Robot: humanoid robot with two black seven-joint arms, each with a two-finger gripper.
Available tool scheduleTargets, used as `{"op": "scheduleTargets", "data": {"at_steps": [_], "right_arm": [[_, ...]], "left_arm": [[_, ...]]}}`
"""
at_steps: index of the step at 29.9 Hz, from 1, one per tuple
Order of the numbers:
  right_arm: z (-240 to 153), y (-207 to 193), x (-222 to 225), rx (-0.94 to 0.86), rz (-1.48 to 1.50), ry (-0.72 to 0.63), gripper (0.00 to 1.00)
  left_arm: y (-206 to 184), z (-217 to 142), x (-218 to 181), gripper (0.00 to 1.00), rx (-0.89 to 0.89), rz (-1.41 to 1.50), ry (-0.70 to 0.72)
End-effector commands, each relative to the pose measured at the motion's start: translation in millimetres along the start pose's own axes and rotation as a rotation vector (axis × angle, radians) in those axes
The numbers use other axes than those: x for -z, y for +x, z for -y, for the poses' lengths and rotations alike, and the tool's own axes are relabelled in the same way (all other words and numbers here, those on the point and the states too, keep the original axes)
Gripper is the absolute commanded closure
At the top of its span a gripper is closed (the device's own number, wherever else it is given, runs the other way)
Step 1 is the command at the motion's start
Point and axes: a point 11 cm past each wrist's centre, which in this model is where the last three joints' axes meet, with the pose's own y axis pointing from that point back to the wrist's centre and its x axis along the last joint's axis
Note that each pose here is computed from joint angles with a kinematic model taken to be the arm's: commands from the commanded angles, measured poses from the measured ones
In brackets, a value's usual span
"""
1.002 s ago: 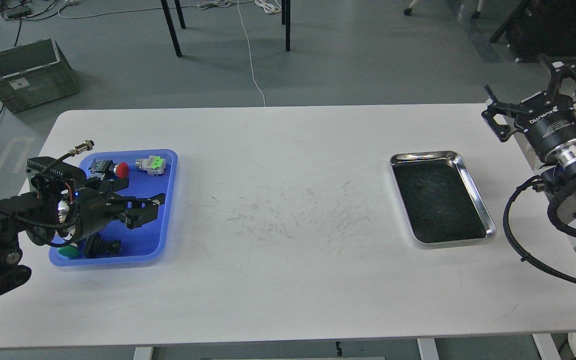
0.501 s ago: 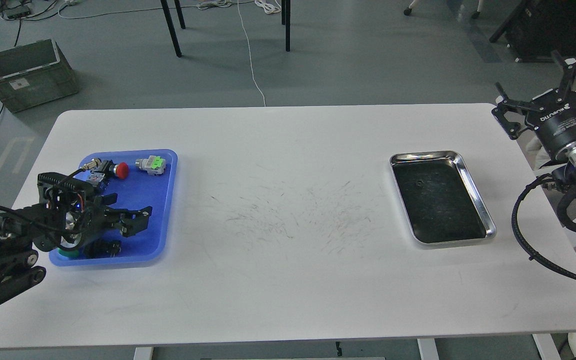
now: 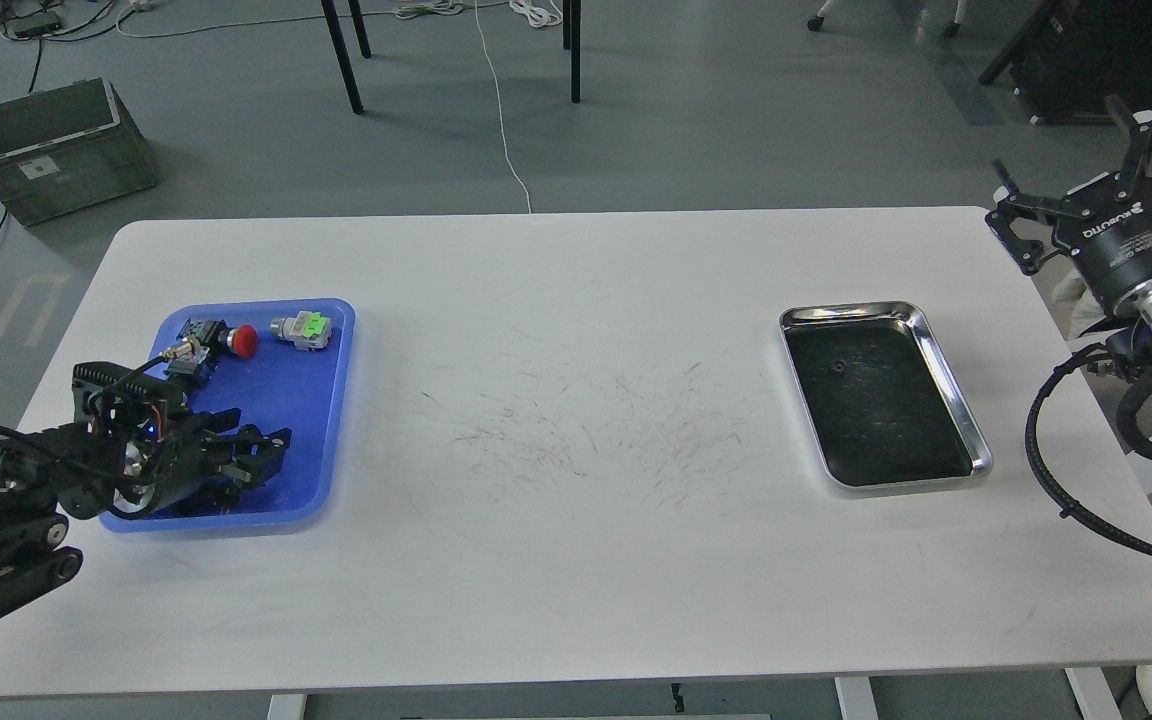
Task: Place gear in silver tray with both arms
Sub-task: 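Close the left gripper on the second gear and lift it, then carry the second gear with the left gripper to the table center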
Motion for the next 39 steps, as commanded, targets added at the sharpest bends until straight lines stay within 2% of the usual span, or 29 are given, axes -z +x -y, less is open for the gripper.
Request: {"op": "scheduleTargets", "data": {"at_steps": [1,3,5,7,13,19,23,26,30,34,39], "right_arm": [[-0.3,0.3,-0.6,0.0,0.0,-0.002,0.04],[0.1,-0.2,-0.3,0.001,0.0,-0.001,0.04],[-0.3,0.3,-0.8,0.0,0.0,-0.003,0.04],[0.3,-0.7,-0.7,0.003,0.0,-0.003,0.04],[1.6,-1.8,-0.5,0.004,0.0,-0.004,0.04],[4.9,-5.0,1.1,0.01,-0.003,-0.004,0.04],[6.0,-3.9,3.9,0.002,-0.008,0.002,0.04],[4.7,3.3,7.1,-0.021,-0.017,0.009,0.03],[5.1,8.5,10.2,-0.04,-0.026,0.014,0.03],[2.4,10.7,7.8,-0.043,-0.029,-0.004,0.03],[0.4,13.7,7.2,-0.054,-0.029,-0.005,0.03]], "left_arm": [[-0.4,0.5,-0.6,0.6,0.003,-0.002,0.0],[-1.2,0.0,0.0,0.68,0.005,-0.003,0.001],[-0.5,0.1,-0.5,0.83,0.004,-0.004,0.0],[1.5,-0.2,0.4,0.9,0.0,-0.003,0.002],[34.0,-13.4,6.1,0.9,-0.063,0.012,0.0],[120.8,-43.4,-12.6,0.9,-0.19,0.099,-0.054],[179.2,-60.0,-59.3,0.9,-0.293,0.164,-0.13],[199.9,-49.3,-109.8,0.9,-0.341,0.19,-0.221],[205.2,-24.3,-181.4,0.9,-0.354,0.182,-0.316],[200.7,-7.2,-271.7,0.9,-0.351,0.175,-0.456],[181.5,15.9,-349.5,0.9,-0.311,0.149,-0.556]]}}
